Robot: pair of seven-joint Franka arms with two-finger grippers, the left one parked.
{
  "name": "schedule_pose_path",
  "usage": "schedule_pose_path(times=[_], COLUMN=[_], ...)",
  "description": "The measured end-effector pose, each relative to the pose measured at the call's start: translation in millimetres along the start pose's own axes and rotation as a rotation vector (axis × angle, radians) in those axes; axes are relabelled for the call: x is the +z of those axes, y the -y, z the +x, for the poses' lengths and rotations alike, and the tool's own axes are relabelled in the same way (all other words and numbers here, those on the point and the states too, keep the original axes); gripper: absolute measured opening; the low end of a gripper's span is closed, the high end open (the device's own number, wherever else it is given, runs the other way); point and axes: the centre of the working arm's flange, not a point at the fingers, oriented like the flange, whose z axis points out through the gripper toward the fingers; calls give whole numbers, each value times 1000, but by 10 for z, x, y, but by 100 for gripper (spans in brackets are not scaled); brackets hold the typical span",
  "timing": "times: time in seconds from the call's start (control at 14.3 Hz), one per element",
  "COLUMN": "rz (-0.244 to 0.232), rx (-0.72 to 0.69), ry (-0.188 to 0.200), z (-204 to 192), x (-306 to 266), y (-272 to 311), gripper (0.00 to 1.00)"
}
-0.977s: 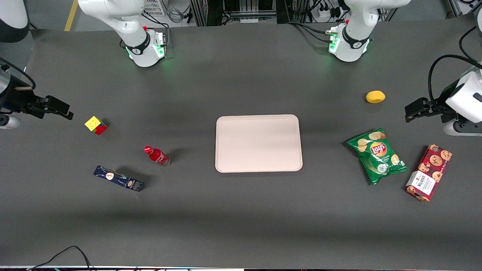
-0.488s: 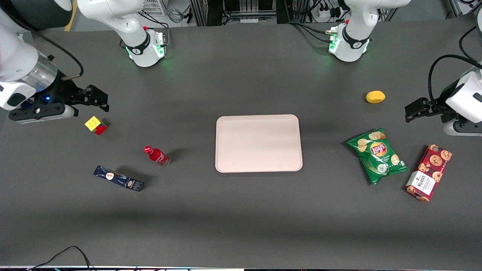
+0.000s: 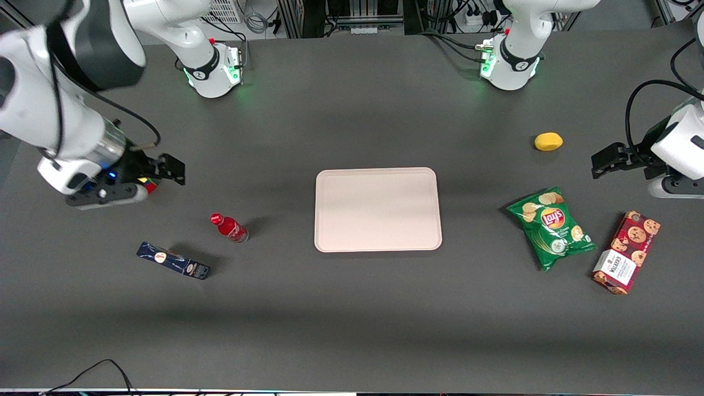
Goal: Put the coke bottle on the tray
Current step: 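Move the open right gripper over the red Coca-Cola bottle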
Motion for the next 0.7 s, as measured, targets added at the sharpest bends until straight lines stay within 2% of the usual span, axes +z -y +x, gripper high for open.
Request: schedule_pose_path(times=[0.14, 0.49, 0.56, 0.7], rz=[-6, -17, -18, -19], rx=[-3, -22, -28, -36], ry=[40, 103, 112, 104], z=[71, 195, 210, 263], x=[377, 912, 992, 1131], y=[26, 152, 184, 238], gripper=[100, 100, 100, 100])
